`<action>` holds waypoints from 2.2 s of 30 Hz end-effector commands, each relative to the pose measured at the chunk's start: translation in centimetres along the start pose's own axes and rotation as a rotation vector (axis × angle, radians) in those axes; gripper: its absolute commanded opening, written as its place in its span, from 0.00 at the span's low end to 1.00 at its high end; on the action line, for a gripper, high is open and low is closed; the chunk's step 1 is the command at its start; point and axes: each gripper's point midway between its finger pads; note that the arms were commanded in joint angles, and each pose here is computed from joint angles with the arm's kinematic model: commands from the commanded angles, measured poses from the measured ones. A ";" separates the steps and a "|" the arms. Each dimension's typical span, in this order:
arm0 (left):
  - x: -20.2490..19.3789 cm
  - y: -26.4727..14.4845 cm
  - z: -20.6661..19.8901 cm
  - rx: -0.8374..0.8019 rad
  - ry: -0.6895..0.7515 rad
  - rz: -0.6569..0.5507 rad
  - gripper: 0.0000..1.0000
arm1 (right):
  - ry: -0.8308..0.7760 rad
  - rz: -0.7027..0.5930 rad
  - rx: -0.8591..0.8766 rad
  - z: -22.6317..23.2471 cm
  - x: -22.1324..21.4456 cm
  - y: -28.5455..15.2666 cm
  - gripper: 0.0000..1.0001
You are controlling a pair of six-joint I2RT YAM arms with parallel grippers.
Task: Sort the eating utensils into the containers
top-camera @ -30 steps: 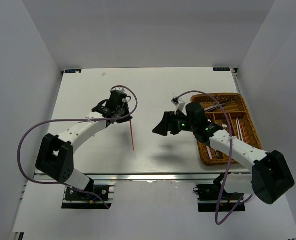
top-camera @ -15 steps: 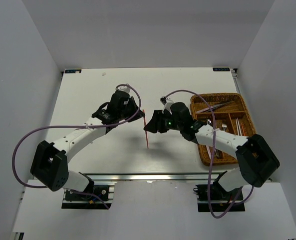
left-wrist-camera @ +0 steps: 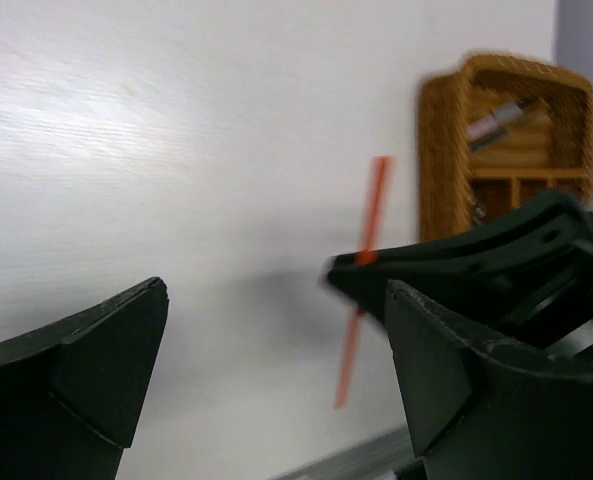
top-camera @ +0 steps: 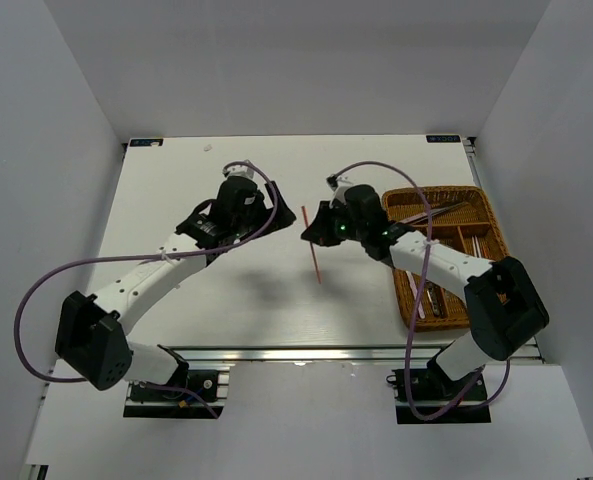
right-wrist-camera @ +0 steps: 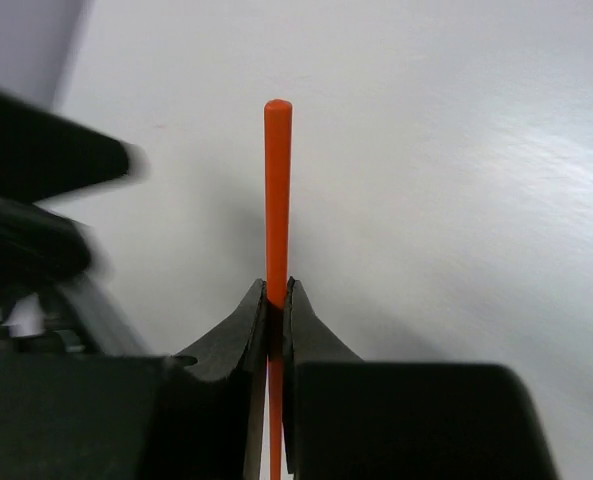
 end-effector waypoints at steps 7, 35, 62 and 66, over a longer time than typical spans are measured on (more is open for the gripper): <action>4.2 -10.4 9.4 0.512 0.300 -0.139 0.98 | -0.436 0.054 -0.939 -17.6 9.6 -17.3 0.00; 1.1 -17.4 14.4 0.559 0.247 -0.380 0.98 | -0.361 0.228 -1.546 -32.8 5.8 -34.2 0.01; 1.6 -17.6 15.1 0.653 0.279 -0.368 0.98 | -0.197 -0.568 -0.944 -13.0 15.0 -35.0 0.89; 2.3 -18.3 15.9 0.741 0.278 -0.384 0.98 | -0.213 -0.656 -0.825 -8.9 13.2 -36.0 0.89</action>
Point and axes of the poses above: each gripper's point midway between its finger pads, its own y axis out along the fingers, its own z axis along the line the jaws close on, x = y × z, and after that the axes turned 10 degrees about y, right-handed
